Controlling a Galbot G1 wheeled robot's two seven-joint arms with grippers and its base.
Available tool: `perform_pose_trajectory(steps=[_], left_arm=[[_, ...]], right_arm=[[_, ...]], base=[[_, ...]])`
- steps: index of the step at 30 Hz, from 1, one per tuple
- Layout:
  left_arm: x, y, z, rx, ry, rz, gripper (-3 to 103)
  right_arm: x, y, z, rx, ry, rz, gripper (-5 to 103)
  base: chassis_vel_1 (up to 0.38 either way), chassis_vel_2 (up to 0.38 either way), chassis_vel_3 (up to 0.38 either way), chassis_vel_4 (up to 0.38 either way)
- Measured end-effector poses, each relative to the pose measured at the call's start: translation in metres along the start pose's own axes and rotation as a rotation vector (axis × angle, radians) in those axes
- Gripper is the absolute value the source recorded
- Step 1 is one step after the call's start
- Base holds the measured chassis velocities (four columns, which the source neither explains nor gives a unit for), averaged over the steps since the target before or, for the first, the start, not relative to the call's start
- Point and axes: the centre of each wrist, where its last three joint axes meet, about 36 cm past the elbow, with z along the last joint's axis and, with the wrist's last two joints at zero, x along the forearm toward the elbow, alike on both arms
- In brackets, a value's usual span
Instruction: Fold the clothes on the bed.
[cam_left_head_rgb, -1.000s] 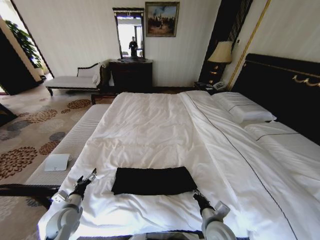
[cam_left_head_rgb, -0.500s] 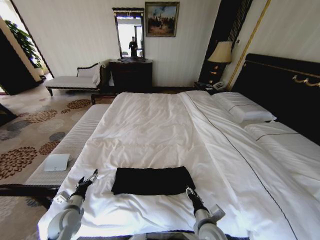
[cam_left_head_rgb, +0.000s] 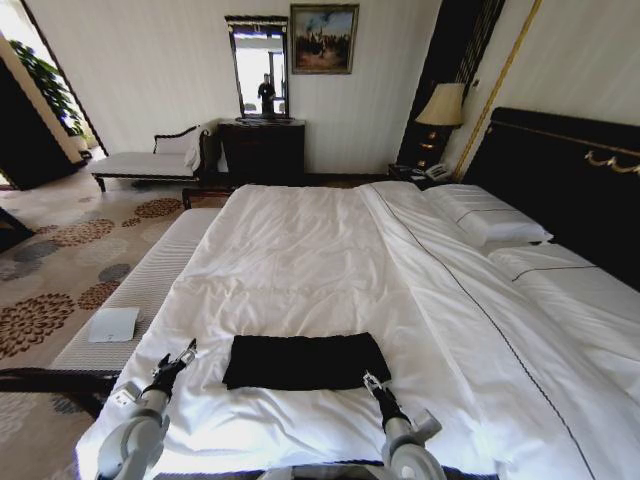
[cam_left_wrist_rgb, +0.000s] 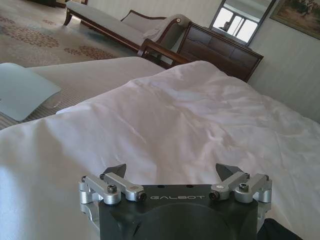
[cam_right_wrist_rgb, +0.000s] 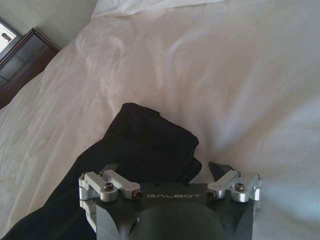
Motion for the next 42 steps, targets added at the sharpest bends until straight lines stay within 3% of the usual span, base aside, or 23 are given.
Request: perform_pose_trajectory(steps=[1,4,7,8,10,17,25,28,38,42], left_arm=[[0.000,0.000,0.000,0.000,0.000,0.000,100],[0.000,0.001,0.000,-0.001,0.000,-0.003,100],[0.000,0.002,0.000,-0.003,-0.001,-0.005,100],[0.000,0.002,0.000,-0.003,-0.001,-0.005,100],[0.000,0.002,0.000,-0.003,-0.001,-0.005,100],[0.001,-0.001,0.002,-0.008,0.000,-0.001,100],[0.001,0.000,0.000,-0.013,-0.002,0.000,100],[0.001,-0.001,0.000,-0.014,-0.004,0.002,100],[-0.002,0.002,-0.001,-0.011,-0.006,0.000,100],[-0.004,0.000,0.001,-0.006,-0.004,0.003,100]], right_arm=[[0.000,0.000,0.000,0.000,0.000,0.000,94],[-0.001,-0.002,0.004,-0.008,-0.001,-0.008,78],[-0.001,-0.004,0.006,-0.009,-0.004,-0.010,73],[-0.001,-0.004,0.006,-0.011,-0.008,-0.012,61],[-0.002,-0.004,0.006,-0.012,-0.013,-0.012,61],[-0.005,-0.001,0.004,-0.025,-0.032,-0.017,29],[-0.009,0.002,0.003,-0.047,-0.054,-0.023,3],[-0.007,0.003,-0.002,-0.054,-0.067,-0.029,2],[0.005,0.002,-0.081,-0.055,-0.245,-0.061,2],[0.000,-0.012,-0.070,0.033,-0.248,-0.098,2]], base=[[0.000,0.000,0.000,0.000],[0.000,0.000,0.000,0.000],[0.000,0.000,0.000,0.000],[0.000,0.000,0.000,0.000],[0.000,0.000,0.000,0.000],[0.000,0.000,0.000,0.000],[0.000,0.000,0.000,0.000],[0.000,0.000,0.000,0.000],[0.000,0.000,0.000,0.000],[0.000,0.000,0.000,0.000]])
